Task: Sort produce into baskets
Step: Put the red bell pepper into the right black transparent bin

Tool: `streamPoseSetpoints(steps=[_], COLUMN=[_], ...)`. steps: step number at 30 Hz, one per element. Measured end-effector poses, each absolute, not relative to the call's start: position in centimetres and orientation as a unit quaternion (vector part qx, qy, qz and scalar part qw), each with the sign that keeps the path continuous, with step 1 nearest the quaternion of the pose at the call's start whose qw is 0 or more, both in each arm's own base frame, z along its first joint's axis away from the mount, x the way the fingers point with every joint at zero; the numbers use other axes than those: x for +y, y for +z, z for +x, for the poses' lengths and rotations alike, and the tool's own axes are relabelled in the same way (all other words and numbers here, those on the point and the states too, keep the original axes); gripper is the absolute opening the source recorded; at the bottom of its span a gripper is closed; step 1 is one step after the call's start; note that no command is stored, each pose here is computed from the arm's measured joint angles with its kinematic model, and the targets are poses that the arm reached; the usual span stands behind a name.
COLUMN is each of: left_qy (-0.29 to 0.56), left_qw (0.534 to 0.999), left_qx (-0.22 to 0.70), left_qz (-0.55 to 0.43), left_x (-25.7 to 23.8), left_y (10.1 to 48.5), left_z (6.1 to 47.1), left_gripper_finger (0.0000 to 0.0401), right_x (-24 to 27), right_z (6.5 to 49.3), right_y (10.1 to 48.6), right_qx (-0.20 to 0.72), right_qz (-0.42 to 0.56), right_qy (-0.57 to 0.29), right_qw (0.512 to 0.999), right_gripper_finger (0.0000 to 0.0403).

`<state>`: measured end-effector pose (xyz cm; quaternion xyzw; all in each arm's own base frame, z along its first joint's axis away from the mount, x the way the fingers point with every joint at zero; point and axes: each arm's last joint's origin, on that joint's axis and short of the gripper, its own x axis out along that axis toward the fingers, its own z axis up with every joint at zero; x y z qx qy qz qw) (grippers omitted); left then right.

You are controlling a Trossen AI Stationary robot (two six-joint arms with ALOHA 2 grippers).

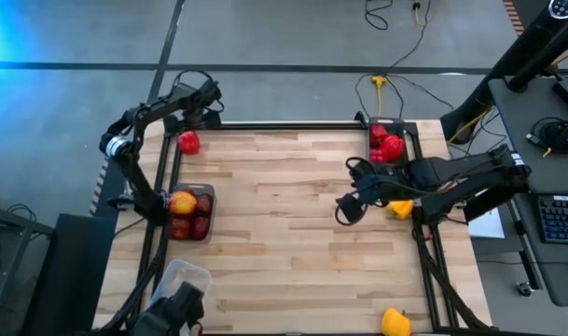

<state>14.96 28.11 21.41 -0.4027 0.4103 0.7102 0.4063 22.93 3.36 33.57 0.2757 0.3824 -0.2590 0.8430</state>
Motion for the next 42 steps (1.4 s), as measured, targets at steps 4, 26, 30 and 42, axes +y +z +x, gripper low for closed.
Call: streamPoseSetpoints(steps=[4, 26, 30, 42], left_qy=[0.697, 0.603, 0.572, 0.445], left_qw=[0.366, 0.315, 0.345, 0.621], left_qx=[0.454, 0.554, 0.575, 0.497], left_qz=[-0.418, -0.480, -0.473, -0.411], left_x=[28.9, 31.5, 31.4, 27.5], left_y=[19.7, 16.9, 17.3, 26.0], left_z=[14.8, 14.7, 15.3, 24.6], left_gripper_finger=[0.0373, 0.0364, 0.0332, 0.0304], right_x=[3.8, 1.7, 0.9, 1.5], right_z=[22.6, 22.0, 21.9, 21.3], right_y=[33.7, 37.0, 38.3, 36.9], right_qx=[0.389, 0.358, 0.337, 0.393], right_qz=[0.274, 0.194, 0.164, 0.155], right_qy=[-0.238, -0.251, -0.266, -0.263], right_qw=[0.847, 0.878, 0.888, 0.867], right_gripper_finger=[0.0359, 0.0359, 0.0359, 0.0359])
